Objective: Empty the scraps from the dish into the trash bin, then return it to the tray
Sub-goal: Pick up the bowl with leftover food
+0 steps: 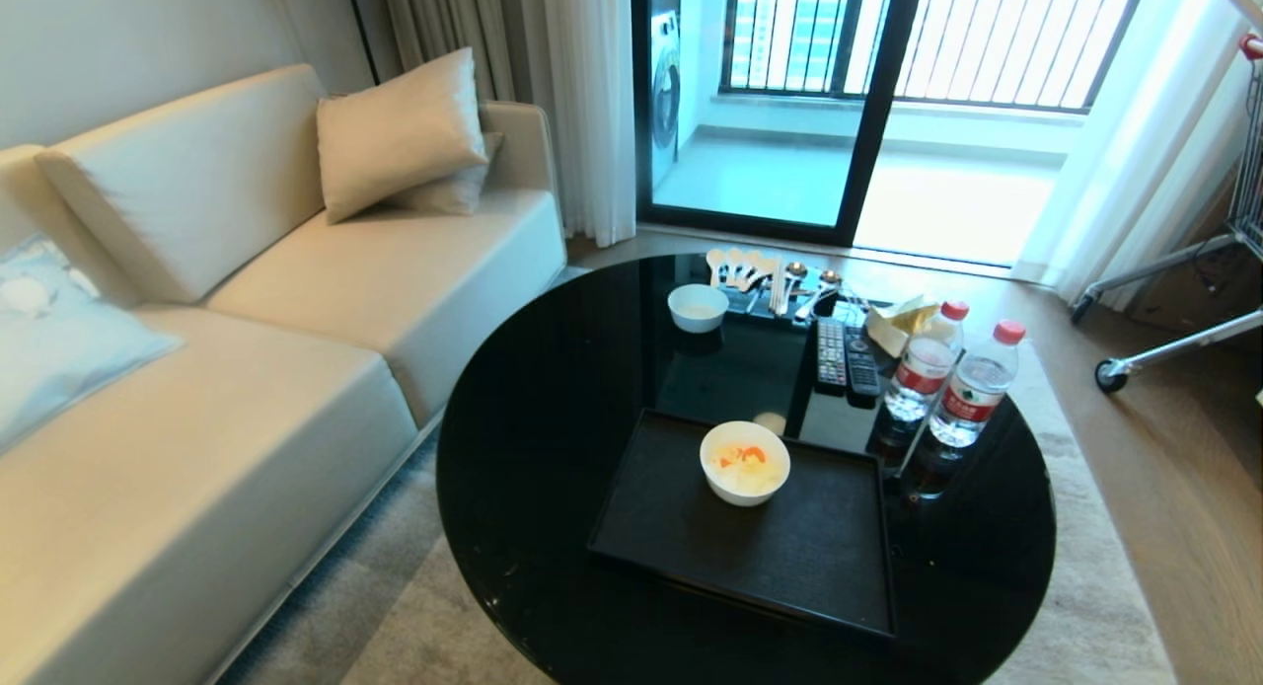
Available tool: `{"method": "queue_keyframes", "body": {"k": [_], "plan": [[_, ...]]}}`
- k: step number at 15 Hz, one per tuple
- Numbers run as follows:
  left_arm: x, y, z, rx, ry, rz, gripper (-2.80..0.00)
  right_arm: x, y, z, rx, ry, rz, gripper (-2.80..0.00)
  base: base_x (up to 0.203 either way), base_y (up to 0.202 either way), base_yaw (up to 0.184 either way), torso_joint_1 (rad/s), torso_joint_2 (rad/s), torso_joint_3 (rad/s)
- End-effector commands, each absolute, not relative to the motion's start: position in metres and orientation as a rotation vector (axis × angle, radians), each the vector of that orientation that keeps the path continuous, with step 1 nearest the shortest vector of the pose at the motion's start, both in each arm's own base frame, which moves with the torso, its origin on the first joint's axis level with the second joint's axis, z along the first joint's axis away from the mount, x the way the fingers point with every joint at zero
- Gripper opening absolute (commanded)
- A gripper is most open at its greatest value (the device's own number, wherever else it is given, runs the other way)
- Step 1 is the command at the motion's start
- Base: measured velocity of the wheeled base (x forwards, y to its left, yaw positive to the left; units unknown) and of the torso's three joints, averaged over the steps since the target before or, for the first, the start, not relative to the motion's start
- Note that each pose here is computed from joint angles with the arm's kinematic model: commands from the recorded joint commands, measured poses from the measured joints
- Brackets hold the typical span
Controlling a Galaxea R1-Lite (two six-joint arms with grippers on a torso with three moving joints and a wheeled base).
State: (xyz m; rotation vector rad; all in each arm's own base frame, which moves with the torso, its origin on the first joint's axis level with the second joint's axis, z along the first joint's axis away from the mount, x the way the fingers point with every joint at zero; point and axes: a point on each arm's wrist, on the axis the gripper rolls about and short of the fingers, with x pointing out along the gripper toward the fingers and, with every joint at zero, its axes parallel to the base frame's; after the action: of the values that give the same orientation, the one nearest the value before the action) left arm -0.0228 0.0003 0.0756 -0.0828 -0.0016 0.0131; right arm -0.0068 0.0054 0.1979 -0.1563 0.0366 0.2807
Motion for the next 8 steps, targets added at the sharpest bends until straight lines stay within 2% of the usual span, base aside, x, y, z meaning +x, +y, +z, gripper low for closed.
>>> {"method": "queue_keyframes", "body": {"k": [1,8], "plan": [[-0.023,0.0,0.076,-0.084,-0.002,0.014,-2.8,0.06,0.009,0.225,-0.193,0.199,0.393,-2.8,0.0,0.0,0.0,0.0,0.0,0.0],[-0.023,0.0,0.076,-0.083,-0.002,0.014,-2.8,0.275,0.033,0.253,-0.332,0.31,0.574,-2.8,0.0,0.0,0.0,0.0,0.0,0.0]]}}
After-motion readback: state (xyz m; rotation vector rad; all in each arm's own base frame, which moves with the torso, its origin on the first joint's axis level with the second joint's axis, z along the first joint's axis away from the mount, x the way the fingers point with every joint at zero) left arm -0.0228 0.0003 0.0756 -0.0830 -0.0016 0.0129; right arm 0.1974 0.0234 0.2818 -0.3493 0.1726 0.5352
